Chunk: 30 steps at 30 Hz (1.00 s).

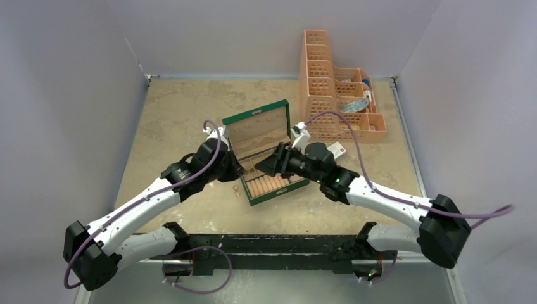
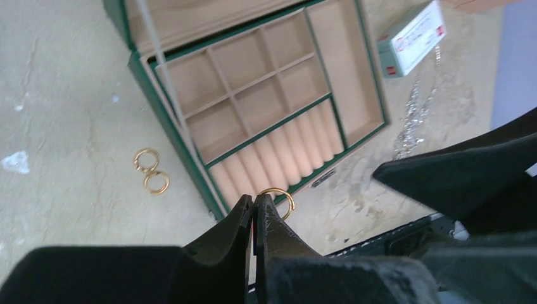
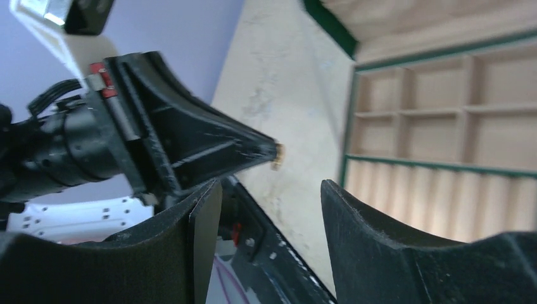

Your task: Organize the mixed jewelry

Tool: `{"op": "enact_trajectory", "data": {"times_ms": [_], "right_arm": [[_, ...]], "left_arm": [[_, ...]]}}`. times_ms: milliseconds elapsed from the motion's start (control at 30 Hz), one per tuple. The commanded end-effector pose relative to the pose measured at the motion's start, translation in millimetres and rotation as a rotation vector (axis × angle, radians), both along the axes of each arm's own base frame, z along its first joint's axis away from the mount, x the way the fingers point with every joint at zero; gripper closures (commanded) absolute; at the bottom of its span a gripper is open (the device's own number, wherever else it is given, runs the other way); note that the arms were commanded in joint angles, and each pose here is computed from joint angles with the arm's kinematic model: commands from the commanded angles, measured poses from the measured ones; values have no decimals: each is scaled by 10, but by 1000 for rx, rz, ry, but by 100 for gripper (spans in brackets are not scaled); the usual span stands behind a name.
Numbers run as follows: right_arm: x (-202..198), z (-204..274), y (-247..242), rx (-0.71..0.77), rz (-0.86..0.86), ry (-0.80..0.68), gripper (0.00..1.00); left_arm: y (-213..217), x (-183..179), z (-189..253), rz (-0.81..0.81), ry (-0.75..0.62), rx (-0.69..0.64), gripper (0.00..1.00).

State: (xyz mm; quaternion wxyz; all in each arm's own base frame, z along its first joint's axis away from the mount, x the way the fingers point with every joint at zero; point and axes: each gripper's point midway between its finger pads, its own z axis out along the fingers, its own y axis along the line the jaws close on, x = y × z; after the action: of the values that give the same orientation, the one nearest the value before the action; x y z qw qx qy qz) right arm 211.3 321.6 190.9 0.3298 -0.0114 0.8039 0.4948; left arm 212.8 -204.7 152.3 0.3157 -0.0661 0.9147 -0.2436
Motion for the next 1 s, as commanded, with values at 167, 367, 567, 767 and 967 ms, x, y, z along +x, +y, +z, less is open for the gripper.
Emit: {"op": "enact_trajectory", "data": {"times_ms": [167,367,567,767,967], "right_arm": [[183,311,442,-1,-12,-48,50],[181,313,468,0,-6,-54,58],[168,226,516,-19,11,-38,63],[183,223,515,-16,-1,-35,76],[193,300,526,13,-4,-53,81]], "left_arm": [[-214,292,573,-10,-200,-121,100],[-170,245,541,-8,-196,-119,100],[-174,221,553,-9,-197,-136,100],[-178,204,572,-18,-200,-143,100],[-207,167,605,-46,-208,-160,100]]}}
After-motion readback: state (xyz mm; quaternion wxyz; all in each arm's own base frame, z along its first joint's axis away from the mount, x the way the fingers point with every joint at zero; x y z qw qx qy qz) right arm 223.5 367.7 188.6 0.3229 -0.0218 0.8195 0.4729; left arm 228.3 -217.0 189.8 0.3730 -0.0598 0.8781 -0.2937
